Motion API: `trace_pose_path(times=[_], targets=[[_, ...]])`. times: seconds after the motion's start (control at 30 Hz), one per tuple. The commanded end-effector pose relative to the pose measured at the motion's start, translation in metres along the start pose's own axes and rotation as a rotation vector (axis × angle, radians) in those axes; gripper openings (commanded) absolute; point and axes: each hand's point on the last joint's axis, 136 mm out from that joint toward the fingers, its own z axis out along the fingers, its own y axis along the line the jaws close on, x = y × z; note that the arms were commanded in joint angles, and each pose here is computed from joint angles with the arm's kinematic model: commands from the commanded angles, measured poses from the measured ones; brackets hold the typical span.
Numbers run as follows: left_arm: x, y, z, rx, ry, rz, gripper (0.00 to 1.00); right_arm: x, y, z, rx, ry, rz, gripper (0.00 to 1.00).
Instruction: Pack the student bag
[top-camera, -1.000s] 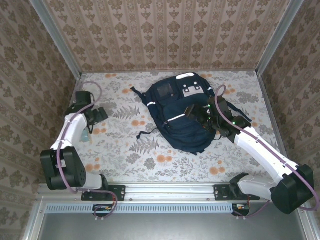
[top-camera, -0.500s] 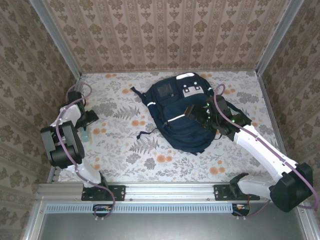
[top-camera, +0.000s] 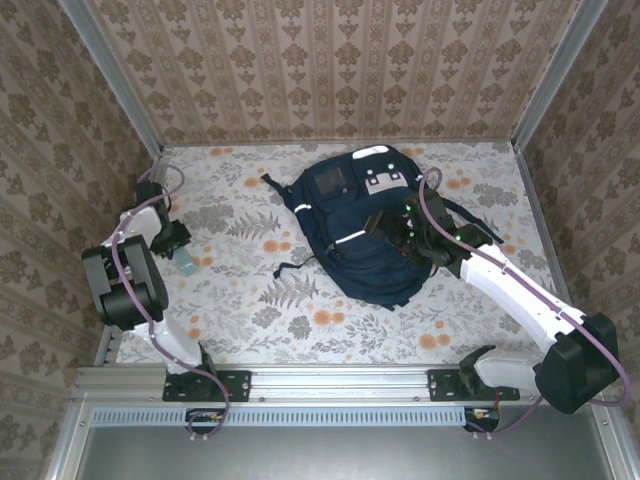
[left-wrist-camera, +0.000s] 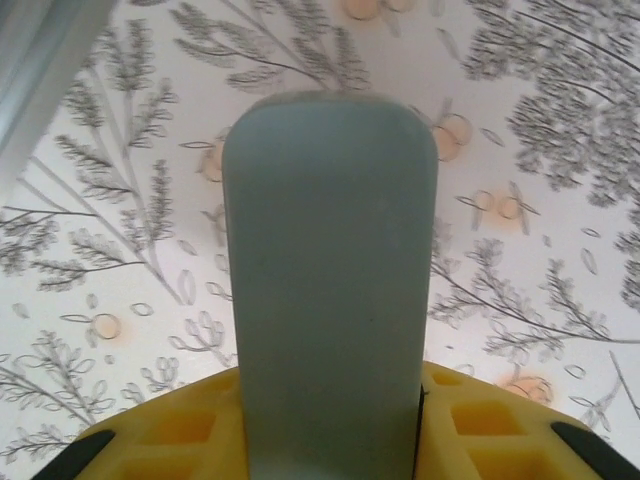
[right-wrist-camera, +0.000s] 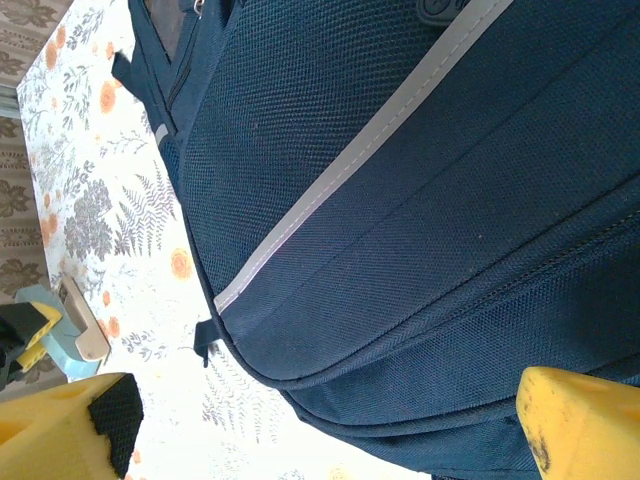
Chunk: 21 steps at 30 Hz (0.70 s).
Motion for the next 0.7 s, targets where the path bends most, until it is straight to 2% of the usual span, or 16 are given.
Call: trace_pose_path(times=[0.0, 0.1, 0.23, 0.37, 0.5, 0.67], targets=[[0.018, -0.035, -0.013, 0.092, 0.015, 0.074, 0.32, -0.003, 0.007, -0.004, -0.008, -0.006, -0.032, 0.98], [0.038, -0.068, -0.028, 0.155, 0.011, 0.142, 0.33, -0.002, 0.005, -0.005, 0.0, -0.01, -0.044, 0.98], [0.079, -0.102, -0.046, 0.171, 0.018, 0.269, 0.33, -0.001, 0.005, -0.007, 0.003, -0.012, -0.063, 0.98], [0.122, -0.12, -0.06, 0.176, 0.036, 0.335, 0.33, 0.005, 0.001, -0.006, 0.024, 0.004, -0.088, 0.97], [0.164, -0.133, -0.066, 0.196, 0.064, 0.338, 0.34, 0.01, 0.0, -0.006, 0.051, 0.009, -0.123, 0.97], [0.209, -0.142, -0.062, 0.204, 0.127, 0.372, 0.39, 0.019, 0.004, -0.003, 0.067, 0.02, -0.167, 0.97]])
